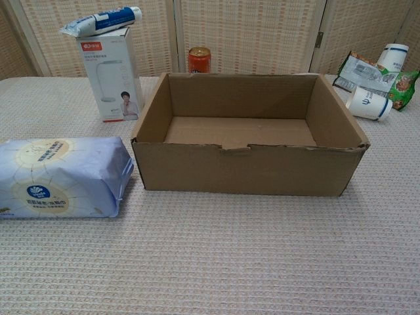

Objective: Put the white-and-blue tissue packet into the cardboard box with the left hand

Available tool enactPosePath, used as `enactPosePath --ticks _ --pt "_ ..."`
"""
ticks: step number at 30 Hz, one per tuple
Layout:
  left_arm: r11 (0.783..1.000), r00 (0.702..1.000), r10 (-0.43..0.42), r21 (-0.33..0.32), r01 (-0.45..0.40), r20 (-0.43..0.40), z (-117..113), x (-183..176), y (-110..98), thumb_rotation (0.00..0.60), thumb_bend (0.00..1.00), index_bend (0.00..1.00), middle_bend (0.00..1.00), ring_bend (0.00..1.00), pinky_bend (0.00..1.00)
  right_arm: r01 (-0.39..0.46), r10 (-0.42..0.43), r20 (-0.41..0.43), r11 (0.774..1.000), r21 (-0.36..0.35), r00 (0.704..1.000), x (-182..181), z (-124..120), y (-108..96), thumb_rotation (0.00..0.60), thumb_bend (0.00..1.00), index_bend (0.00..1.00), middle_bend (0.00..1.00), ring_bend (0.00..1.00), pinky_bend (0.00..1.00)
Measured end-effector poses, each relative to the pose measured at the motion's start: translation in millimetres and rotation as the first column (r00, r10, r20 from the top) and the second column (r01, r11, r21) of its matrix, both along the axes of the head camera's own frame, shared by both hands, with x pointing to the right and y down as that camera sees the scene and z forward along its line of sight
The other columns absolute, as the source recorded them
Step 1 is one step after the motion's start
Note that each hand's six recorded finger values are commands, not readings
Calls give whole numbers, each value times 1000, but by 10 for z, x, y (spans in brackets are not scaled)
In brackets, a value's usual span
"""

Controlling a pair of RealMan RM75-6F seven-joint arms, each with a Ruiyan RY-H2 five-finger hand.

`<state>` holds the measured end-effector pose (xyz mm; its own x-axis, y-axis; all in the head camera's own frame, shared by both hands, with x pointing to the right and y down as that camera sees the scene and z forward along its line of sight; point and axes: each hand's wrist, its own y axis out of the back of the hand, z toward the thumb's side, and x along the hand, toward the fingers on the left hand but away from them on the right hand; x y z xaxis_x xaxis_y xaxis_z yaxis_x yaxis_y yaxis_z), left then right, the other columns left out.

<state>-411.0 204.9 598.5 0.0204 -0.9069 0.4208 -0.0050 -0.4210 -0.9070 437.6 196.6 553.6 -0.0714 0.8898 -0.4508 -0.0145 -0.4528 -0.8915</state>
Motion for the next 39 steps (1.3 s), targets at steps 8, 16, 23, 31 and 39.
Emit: enactPosePath --ticks 8,16,23,31,39 --pt "1000 1000 1 -6 -1 2 16 6 14 600 229 0 0 0 66 -1 1 4 1000 2 1000 -4 -3 -7 600 3 45 0 0 0" --pt "1000 1000 15 20 -15 7 -76 43 -87 600 229 0 0 0 66 -3 3 2 1000 3 1000 -4 2 -18 600 2 45 0 0 0" --pt "999 999 31 -17 -31 19 -103 60 -89 600 214 0 0 0 55 -2 2 -5 1000 -8 1000 7 26 -6 600 2 45 0 0 0" --pt "978 998 54 -205 -49 17 -254 264 52 600 186 0 0 0 31 -1 1 0 1000 -6 1000 2 23 -9 600 3 45 0 0 0" --pt "959 995 99 -267 -96 -2 -337 597 179 600 182 0 0 0 27 0 0 4 1000 -10 1000 -2 19 -2 600 2 45 0 0 0"
